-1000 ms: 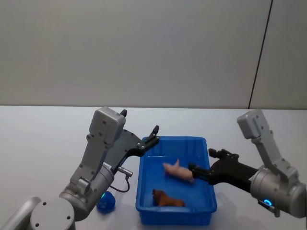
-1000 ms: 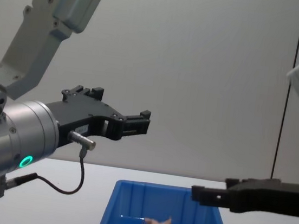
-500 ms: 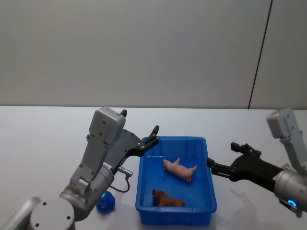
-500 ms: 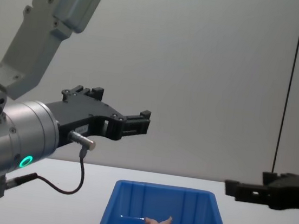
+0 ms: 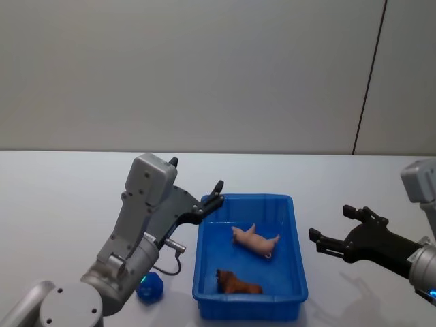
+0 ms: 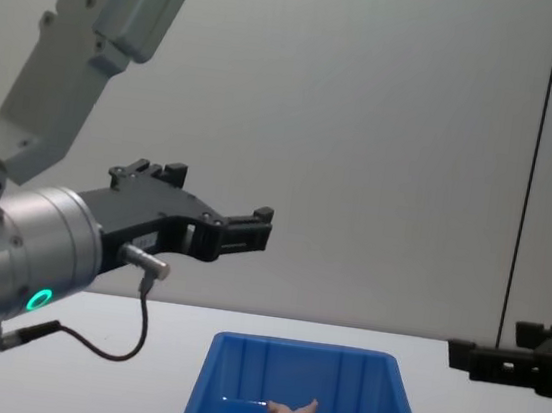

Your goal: Pick up the two dolls from the table and place them into the box.

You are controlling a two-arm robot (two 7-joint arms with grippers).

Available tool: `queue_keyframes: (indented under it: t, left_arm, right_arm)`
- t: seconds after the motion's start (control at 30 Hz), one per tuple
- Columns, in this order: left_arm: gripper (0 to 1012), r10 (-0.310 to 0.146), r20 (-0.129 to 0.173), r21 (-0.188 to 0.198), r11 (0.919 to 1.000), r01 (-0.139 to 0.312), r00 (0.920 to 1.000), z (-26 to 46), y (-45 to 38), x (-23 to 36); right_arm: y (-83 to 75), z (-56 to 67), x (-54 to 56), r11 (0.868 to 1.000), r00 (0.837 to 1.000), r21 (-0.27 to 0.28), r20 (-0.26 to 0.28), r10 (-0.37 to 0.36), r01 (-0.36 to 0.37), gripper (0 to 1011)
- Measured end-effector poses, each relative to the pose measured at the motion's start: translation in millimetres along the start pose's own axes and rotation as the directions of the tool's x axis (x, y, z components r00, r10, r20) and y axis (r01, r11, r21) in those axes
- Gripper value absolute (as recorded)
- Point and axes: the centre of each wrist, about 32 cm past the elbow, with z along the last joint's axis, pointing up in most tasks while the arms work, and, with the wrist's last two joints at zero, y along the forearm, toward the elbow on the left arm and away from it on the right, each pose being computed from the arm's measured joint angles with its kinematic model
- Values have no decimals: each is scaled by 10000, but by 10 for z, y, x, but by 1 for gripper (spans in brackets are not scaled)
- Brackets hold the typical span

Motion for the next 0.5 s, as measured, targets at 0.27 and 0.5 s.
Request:
queue_keyframes:
  t: [0.27,0.5]
  left_arm:
    - [1001,8,119,465,9989,-14,9999,-1,109,55]
    - [1001,-15,73,1141,9935,6,10000,-39,266,122]
  right_arm:
    - [-38,-11,21,10000,10000,23,33,7,-7,1001]
    - [-58,-14,33,10000,10000,37,48,10,-10,1001]
